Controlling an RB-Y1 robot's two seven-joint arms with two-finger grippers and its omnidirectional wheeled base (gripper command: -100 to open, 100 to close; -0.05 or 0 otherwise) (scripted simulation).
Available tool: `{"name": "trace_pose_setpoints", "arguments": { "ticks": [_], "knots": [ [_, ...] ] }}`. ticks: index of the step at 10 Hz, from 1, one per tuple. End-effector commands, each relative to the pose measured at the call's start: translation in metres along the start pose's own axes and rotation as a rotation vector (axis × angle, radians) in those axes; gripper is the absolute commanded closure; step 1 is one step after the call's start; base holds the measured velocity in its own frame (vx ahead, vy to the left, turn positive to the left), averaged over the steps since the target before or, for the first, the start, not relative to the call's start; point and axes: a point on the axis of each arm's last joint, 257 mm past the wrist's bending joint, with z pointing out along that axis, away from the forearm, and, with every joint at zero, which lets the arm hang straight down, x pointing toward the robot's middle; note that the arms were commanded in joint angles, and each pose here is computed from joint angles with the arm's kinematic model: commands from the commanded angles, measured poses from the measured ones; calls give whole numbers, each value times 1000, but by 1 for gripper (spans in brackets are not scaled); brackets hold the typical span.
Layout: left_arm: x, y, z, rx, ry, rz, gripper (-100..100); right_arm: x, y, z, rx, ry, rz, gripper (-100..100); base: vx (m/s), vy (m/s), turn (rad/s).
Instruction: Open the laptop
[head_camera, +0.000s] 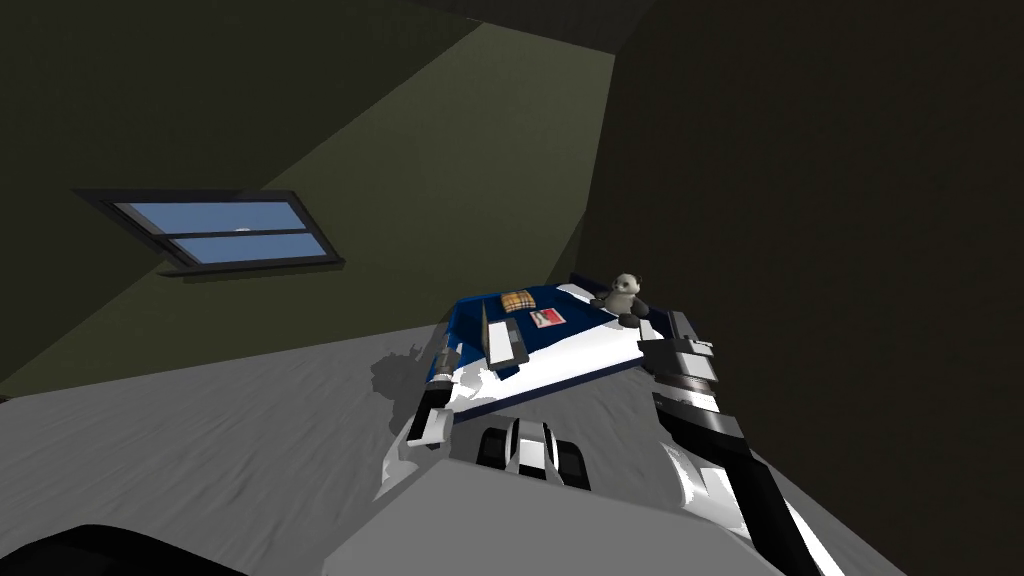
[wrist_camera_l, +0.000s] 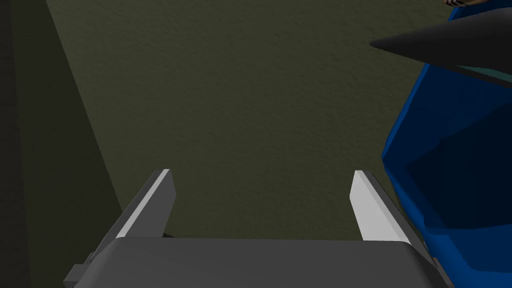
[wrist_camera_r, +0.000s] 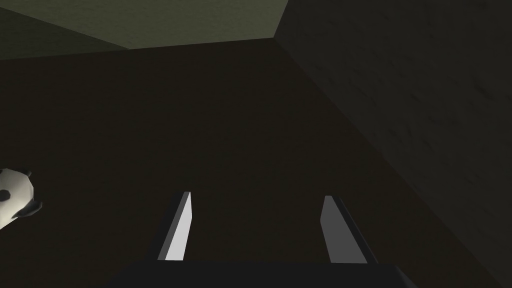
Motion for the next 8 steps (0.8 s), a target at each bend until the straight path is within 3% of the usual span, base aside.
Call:
{"name": "trace_pose_setpoints", "arguments": {
  "ticks": [1, 6, 8],
  "knots": [
    [-12, 17, -3, -30, -30, -32, -100, 0, 0, 0, 0, 0, 0, 0, 51, -52, 10],
    [-33, 62, -14, -106, -119, -127, -100, 0, 0, 0, 0, 0, 0, 0, 62, -84, 13],
    [-35, 70, -17, -119, -136, -146, -100, 0, 0, 0, 0, 0, 0, 0, 41, -45, 5]
  ]
}}
